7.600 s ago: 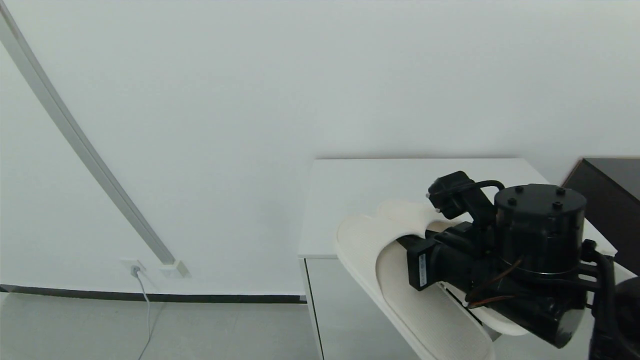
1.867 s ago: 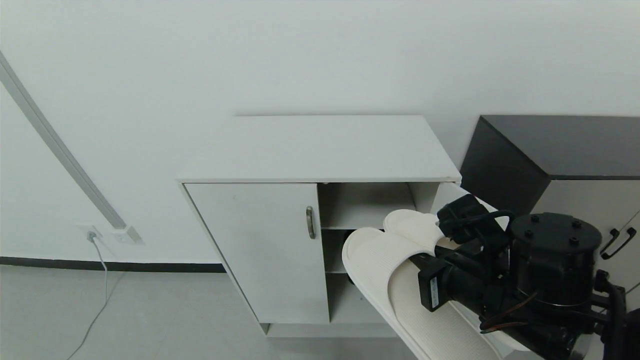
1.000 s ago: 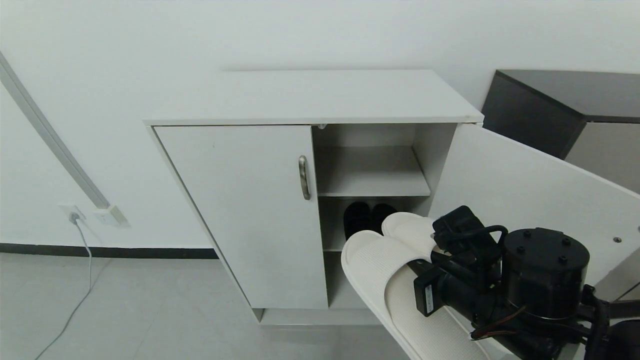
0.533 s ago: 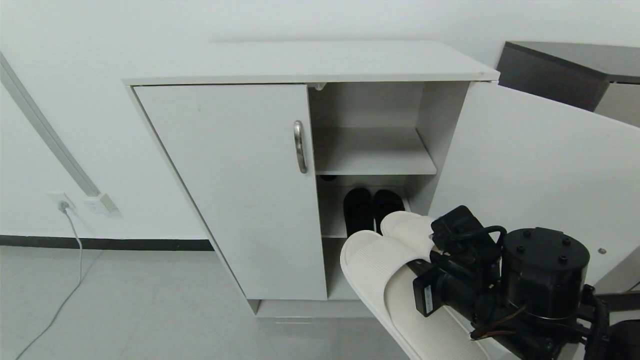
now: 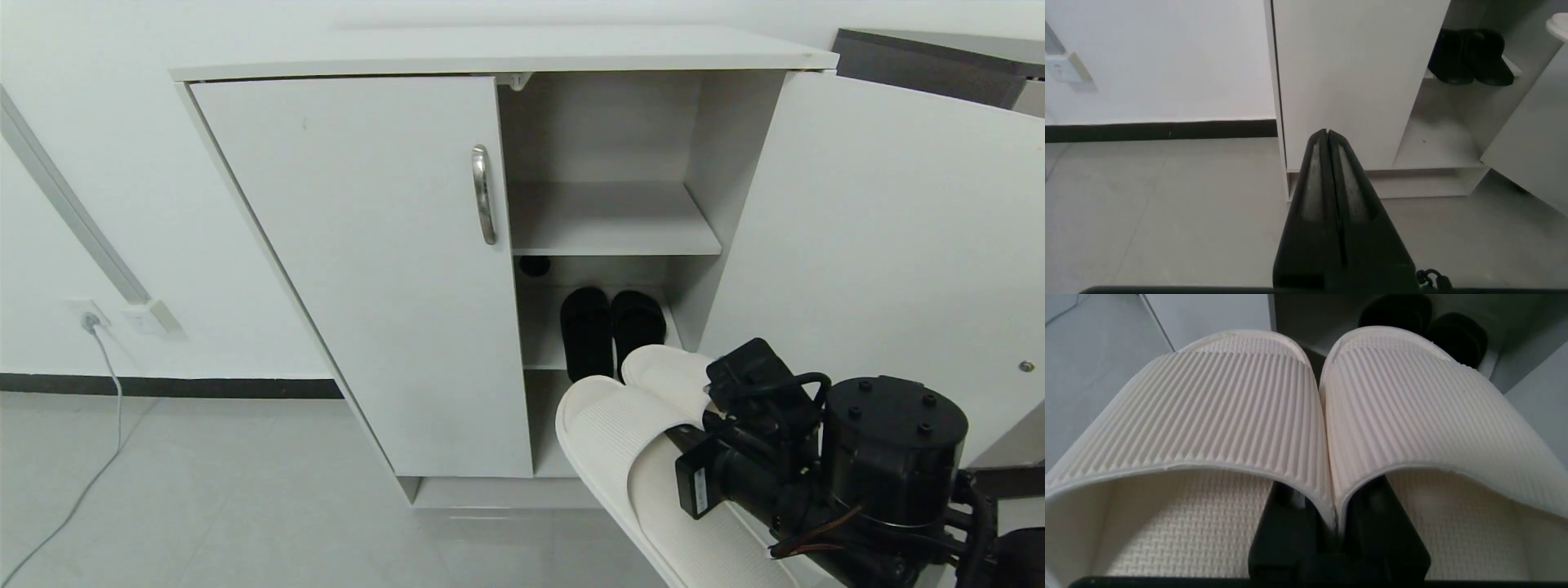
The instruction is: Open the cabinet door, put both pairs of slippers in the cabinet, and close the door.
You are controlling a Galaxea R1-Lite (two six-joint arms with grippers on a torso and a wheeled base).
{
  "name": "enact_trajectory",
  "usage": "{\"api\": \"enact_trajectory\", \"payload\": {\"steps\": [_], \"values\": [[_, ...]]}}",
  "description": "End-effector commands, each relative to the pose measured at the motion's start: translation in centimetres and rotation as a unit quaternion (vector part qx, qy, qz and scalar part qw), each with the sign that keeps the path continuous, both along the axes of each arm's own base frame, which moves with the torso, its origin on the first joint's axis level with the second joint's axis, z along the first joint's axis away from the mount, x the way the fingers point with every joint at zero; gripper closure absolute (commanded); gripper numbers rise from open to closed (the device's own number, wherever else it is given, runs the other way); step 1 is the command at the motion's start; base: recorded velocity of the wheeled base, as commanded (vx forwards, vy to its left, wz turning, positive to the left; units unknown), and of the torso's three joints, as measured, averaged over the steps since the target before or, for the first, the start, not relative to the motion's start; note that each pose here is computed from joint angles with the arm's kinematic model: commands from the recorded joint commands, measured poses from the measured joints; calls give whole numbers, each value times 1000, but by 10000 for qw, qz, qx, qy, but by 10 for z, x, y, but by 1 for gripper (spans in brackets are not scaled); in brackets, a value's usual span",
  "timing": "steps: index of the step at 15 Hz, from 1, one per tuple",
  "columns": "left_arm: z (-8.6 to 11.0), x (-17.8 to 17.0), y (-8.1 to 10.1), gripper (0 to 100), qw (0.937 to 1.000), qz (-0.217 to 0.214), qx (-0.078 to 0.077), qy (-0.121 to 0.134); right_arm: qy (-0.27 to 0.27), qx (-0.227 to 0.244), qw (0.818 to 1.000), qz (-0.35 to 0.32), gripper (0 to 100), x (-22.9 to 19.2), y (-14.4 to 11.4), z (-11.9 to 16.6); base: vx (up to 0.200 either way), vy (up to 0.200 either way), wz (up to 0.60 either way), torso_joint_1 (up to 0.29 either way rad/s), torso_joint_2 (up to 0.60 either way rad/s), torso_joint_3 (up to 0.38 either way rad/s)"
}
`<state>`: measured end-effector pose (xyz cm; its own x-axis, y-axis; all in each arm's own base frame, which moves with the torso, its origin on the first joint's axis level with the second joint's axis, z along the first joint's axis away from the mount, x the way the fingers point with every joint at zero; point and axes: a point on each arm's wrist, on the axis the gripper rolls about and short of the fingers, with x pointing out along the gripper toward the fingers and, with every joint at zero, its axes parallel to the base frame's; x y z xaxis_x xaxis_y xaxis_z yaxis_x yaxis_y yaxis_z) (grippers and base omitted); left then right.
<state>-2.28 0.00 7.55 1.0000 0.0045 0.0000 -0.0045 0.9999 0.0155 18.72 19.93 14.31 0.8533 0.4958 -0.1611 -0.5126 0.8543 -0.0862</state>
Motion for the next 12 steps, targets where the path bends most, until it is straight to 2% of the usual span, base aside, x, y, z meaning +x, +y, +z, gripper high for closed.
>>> {"api": "enact_trajectory", "payload": {"steps": [1, 6, 7, 8, 10, 12], "values": [[0, 0, 0, 100, 10000, 1, -1, 0, 16, -33, 10000, -5, 100, 0, 0, -2, 0, 0, 0, 0, 0, 0], [0, 0, 0, 100, 10000, 1, -1, 0, 13, -141, 9991, -391, 100, 3, 8, -8, 0, 0, 0, 0, 0, 0], [0, 0, 0, 100, 10000, -7, -1, 0, -5, -145, 9986, -500, 100, 5, 24, -10, 0, 0, 0, 0, 0, 0], [0, 0, 0, 100, 10000, -15, 14, 0, 9, -131, 9960, -881, 100, 10, 41, -18, 0, 0, 0, 0, 0, 0], [0, 0, 0, 100, 10000, -15, 7, 8, -55, 127, 9895, -1442, 100, 28, 74, -24, 0, 0, 0, 0, 0, 0], [0, 0, 0, 100, 10000, -7, 7, 0, -141, 172, 9833, -1808, 100, 46, 93, -18, 0, 0, 0, 0, 0, 0]]}}
